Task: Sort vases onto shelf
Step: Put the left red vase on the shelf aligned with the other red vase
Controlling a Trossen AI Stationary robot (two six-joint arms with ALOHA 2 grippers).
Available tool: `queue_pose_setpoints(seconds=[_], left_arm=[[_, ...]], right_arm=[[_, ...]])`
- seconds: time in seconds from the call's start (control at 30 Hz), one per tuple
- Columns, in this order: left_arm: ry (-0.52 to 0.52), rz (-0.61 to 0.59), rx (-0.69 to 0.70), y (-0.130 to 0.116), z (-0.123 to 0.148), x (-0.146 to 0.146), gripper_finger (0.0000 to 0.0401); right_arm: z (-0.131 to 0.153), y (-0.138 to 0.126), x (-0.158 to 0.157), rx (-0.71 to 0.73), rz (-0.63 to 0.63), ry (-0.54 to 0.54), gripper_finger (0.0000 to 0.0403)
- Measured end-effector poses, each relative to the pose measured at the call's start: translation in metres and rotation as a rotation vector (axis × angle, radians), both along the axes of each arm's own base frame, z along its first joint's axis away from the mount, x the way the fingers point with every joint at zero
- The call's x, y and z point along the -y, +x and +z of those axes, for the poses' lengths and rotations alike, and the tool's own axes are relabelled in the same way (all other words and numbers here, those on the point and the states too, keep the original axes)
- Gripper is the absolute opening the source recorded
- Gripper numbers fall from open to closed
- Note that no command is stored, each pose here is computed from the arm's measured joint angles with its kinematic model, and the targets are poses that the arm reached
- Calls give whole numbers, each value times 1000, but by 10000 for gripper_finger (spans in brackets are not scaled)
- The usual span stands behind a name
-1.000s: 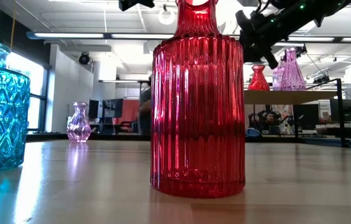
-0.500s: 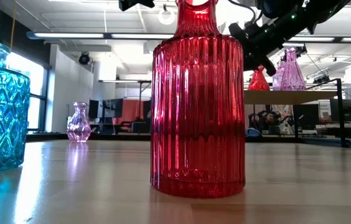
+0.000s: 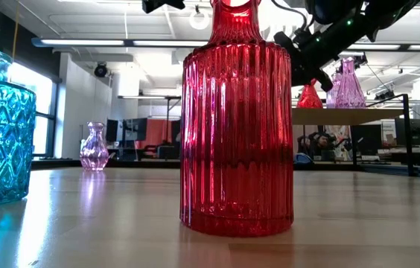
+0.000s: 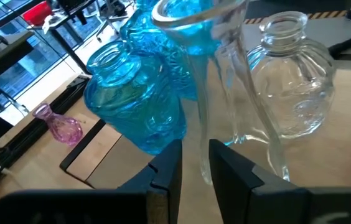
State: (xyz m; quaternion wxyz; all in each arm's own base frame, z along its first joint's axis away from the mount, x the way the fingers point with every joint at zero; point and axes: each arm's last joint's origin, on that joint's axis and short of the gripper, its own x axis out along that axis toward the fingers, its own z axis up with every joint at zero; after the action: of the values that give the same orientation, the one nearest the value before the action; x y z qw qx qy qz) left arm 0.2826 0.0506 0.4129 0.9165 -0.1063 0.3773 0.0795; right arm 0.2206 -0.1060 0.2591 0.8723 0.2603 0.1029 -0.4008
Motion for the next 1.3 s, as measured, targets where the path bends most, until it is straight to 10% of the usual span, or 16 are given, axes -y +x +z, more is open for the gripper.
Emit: queue_pose_setpoints(seconds=[0.83, 1.3], left_arm=[[0, 0, -3, 0, 0, 0, 86], [-1, -11, -57, -4, -4, 1, 86]], right_arm=[[7, -6, 0, 70, 46, 50, 71], [40, -35, -26, 311, 350, 265, 71]])
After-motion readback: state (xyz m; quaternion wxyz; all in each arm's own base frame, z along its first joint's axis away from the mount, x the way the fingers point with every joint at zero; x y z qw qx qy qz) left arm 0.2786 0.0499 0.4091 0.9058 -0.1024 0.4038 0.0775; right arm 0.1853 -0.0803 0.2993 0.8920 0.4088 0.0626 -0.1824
